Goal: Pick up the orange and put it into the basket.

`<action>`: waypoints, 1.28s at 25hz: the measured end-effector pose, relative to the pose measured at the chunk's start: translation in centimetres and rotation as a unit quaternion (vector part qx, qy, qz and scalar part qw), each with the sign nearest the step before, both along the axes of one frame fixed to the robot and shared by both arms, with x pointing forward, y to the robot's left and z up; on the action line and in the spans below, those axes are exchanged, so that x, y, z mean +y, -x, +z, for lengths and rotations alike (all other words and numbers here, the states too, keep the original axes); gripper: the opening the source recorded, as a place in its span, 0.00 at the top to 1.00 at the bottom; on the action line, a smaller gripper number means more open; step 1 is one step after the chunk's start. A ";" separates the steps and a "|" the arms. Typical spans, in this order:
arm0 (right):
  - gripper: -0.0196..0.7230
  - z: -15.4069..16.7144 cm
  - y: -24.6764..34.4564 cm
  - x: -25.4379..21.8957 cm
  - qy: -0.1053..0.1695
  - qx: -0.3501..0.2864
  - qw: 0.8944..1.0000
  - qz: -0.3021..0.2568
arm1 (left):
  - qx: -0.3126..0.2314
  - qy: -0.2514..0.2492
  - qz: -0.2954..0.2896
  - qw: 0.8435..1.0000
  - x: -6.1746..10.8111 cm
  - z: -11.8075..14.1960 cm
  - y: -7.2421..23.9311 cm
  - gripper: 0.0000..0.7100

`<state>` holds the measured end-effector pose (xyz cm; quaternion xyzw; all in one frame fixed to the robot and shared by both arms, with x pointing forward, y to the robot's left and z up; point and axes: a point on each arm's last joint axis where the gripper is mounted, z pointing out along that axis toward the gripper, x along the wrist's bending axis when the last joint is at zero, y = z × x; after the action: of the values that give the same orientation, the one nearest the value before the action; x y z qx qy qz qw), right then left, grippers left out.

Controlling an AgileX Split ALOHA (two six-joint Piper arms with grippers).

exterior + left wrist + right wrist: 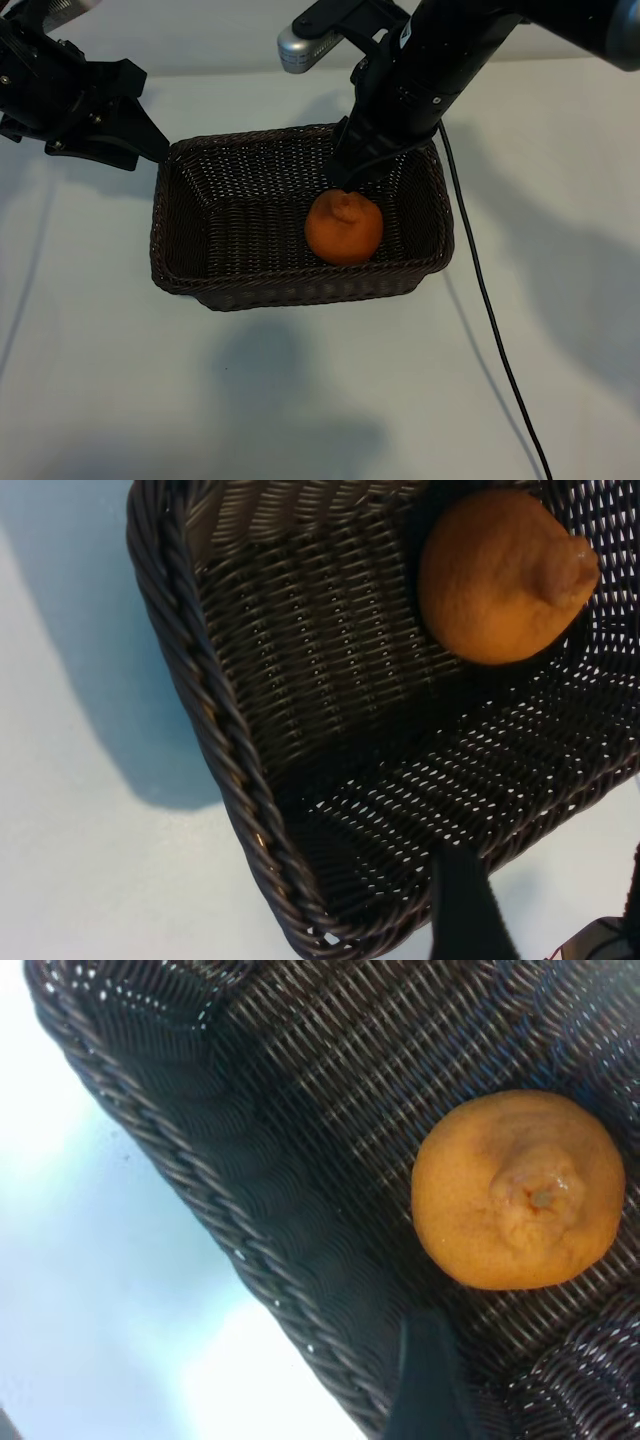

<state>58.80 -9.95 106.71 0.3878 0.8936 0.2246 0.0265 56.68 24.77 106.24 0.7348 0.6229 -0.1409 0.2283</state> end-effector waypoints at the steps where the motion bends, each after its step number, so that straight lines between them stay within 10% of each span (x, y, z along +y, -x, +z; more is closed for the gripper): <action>1: 0.34 0.2 0.1 -0.1 0.000 -0.001 1.000 0.001 | 0.000 0.000 0.000 1.000 0.0 0.0 0.0 0.40; 32: 0.34 2.7 -2.4 -16.1 0.015 0.030 0.980 -0.197 | -0.005 -0.001 -0.009 1.000 0.0 0.0 0.0 0.40</action>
<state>61.21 -26.09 109.37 0.5624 0.8032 0.1901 0.0491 56.68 24.77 106.24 0.7415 0.6150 -0.1385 0.2298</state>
